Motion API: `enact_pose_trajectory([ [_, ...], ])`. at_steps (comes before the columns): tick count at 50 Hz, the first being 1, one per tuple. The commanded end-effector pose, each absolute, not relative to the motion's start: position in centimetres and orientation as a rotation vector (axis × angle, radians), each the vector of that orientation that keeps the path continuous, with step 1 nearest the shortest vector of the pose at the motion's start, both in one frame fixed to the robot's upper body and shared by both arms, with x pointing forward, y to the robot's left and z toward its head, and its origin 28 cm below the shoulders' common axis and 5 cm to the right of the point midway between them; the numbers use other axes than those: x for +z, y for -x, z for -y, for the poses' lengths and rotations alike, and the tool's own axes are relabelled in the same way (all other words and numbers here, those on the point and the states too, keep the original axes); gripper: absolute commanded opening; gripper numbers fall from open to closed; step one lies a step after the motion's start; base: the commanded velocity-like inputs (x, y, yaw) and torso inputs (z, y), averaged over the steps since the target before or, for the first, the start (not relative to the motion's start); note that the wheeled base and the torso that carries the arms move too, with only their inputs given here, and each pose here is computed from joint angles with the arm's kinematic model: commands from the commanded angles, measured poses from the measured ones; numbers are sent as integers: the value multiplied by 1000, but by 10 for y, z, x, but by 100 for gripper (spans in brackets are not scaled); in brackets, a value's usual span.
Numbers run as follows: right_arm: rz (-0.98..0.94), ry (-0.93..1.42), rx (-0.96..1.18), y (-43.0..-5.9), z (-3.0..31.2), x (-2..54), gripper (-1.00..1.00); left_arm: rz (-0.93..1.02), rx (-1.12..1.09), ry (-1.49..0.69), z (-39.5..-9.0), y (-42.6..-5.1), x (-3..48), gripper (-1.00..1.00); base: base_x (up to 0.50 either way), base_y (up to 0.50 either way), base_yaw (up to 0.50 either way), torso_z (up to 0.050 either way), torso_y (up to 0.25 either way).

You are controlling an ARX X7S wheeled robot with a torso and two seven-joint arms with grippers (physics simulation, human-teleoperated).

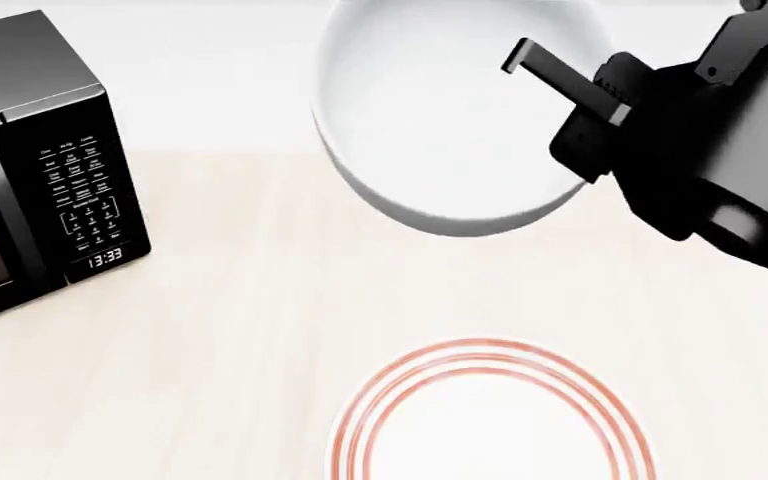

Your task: Put the white bowl to the right of the plate.

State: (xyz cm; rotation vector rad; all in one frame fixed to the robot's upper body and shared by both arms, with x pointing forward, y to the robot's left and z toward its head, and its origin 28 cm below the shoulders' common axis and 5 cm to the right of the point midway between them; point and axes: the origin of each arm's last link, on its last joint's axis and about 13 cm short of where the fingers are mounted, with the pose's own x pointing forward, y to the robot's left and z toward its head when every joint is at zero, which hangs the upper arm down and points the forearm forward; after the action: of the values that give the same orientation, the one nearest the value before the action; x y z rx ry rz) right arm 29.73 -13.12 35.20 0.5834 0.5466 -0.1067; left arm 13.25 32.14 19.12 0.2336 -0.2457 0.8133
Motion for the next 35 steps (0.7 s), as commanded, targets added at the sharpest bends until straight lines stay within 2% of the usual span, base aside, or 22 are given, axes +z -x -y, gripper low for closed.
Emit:
enact_pose_trajectory([
  [1,-469,-672,-229,-292,176,357,-100,244,807,-246,-319,-134,190,100,0,0,0,0,0],
  [19,-430,-726,-421,-268,226,351,-100,233,793,-264,-315,-140,188,100,0,0,0,0,1],
  [35,-437,-804,-573,-265,262,327,-100,234,801,-258,-317,-138,189,100,0,0,0,0,1],
])
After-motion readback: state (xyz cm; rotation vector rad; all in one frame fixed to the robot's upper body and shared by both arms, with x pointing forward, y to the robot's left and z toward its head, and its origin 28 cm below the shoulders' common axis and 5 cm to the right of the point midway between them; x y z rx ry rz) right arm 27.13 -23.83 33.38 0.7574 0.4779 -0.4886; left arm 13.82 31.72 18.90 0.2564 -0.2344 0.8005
